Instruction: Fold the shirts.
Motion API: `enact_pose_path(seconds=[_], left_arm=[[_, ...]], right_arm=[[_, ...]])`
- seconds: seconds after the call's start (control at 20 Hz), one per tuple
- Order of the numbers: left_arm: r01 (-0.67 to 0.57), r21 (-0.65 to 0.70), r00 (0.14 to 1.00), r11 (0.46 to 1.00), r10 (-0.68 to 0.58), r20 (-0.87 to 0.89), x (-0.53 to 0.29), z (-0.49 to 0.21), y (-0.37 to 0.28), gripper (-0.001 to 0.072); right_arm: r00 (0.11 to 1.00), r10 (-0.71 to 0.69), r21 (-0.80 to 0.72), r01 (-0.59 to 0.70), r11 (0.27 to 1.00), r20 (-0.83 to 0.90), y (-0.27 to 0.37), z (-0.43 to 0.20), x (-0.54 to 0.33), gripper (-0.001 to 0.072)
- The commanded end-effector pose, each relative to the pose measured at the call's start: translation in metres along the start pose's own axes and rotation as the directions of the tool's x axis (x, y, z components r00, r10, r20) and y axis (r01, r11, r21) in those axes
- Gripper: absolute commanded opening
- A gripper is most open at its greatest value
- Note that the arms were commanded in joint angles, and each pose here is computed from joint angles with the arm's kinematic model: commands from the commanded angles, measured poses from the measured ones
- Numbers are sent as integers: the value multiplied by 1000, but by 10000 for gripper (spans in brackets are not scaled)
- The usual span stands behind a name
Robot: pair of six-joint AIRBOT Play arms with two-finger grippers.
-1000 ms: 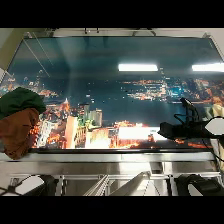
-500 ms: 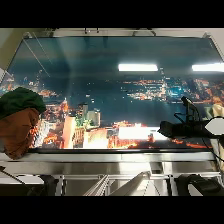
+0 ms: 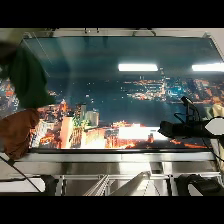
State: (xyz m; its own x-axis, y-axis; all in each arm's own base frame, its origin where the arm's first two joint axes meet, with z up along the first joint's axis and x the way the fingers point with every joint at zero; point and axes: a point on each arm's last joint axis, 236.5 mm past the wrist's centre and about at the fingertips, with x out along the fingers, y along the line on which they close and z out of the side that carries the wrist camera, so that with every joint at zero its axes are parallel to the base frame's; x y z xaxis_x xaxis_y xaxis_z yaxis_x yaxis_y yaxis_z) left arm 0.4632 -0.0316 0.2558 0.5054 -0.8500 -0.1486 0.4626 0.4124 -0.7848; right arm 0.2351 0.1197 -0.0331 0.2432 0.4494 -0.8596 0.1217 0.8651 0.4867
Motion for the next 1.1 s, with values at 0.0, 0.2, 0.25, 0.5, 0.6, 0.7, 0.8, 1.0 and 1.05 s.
enact_pose_path(seconds=[0.0,0.2,0.25,0.5,0.6,0.7,0.8,1.0,1.05], left_arm=[[245,199,966,949,-221,-132,77,-27,-162,22],[129,251,938,959,-36,-345,142,-100,-169,17],[77,275,920,958,39,-390,153,-117,-157,17],[-161,296,808,942,298,-508,165,-158,-88,22],[-360,330,662,872,488,-569,135,-169,-27,349],[-522,356,493,775,615,-615,97,-176,23,349],[-594,301,443,747,615,-653,79,-187,52,349],[-667,206,356,716,550,-756,60,-241,104,349],[-681,191,335,707,533,-777,57,-259,114,349]], right_arm=[[1000,0,0,0,1000,-7,0,-2,0,15],[1000,-2,-1,2,1000,-22,0,-5,0,16],[1000,-5,-2,5,1000,-21,-1,-5,0,17],[998,-66,-37,66,997,-22,-16,-5,0,475],[992,-122,-68,119,991,-29,-29,-7,-2,696],[984,-178,-94,176,980,-18,-43,-4,-4,696],[982,-187,-53,188,981,16,-52,7,-8,696],[984,-166,35,164,986,60,-78,32,-6,696],[991,-124,45,122,991,41,-80,33,0,696]])
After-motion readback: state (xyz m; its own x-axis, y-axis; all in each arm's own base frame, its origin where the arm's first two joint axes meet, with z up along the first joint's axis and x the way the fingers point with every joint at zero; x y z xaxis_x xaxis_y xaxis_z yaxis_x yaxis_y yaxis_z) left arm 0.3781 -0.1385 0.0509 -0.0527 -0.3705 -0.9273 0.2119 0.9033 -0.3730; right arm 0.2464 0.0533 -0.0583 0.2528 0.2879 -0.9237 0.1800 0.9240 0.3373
